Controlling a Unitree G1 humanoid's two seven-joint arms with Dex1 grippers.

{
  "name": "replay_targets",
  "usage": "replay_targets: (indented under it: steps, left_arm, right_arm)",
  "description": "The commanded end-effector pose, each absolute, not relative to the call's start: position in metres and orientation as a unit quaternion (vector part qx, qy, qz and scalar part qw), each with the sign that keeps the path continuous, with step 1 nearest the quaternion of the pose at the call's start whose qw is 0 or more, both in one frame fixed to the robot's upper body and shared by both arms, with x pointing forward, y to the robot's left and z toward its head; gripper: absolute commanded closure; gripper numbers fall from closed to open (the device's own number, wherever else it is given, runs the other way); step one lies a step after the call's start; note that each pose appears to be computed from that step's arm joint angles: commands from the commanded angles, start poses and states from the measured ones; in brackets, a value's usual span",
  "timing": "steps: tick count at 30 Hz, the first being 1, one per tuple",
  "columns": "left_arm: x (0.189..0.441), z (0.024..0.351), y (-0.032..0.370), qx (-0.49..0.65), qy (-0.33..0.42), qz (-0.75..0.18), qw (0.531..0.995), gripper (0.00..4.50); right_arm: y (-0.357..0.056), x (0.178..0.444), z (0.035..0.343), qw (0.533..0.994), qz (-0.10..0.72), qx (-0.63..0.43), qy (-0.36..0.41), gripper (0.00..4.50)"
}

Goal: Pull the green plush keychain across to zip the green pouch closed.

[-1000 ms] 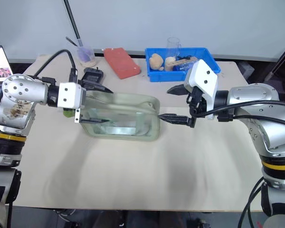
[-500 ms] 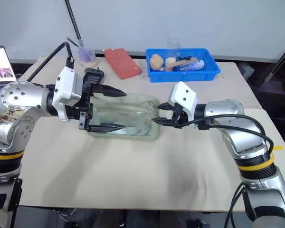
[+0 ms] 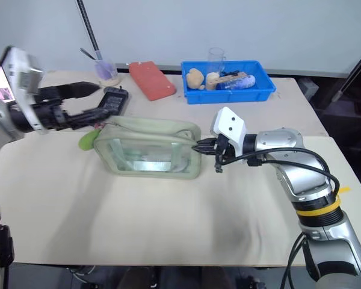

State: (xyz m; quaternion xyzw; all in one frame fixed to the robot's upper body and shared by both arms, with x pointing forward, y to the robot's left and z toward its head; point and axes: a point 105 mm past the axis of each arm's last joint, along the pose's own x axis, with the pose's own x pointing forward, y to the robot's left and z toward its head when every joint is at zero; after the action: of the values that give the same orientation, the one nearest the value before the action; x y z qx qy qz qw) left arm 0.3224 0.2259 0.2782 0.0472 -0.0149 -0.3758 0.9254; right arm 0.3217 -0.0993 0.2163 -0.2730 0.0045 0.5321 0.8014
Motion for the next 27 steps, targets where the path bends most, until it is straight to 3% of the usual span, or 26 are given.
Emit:
replay_targets:
  steps: [1,7,15,18,25,27]
  left_arm:
    - [0.318,0.268,0.245,-0.016,-0.009,-0.332,0.943,0.0]
    - [0.309,0.229,0.251,-0.127,0.021,-0.29,0.948,0.0]
    - [0.302,0.213,0.238,-0.123,0.033,-0.299,0.946,0.0]
    - [0.304,0.217,0.242,-0.12,0.026,-0.294,0.948,0.9]
    - [0.297,0.227,0.251,-0.1,0.028,-0.301,0.948,4.32]
    - [0.298,0.231,0.252,-0.093,0.023,-0.303,0.948,4.44]
  right_arm:
    - [-0.098,0.319,0.23,0.8,0.526,-0.288,-0.028,4.47]
    - [-0.098,0.321,0.231,0.8,0.524,-0.289,-0.032,4.47]
    - [-0.099,0.323,0.235,0.801,0.523,-0.29,-0.034,4.47]
    - [-0.099,0.323,0.235,0.8,0.523,-0.29,-0.034,4.5]
    - [-0.101,0.323,0.234,0.802,0.519,-0.293,-0.03,4.5]
    - [-0.102,0.324,0.234,0.803,0.518,-0.293,-0.029,4.5]
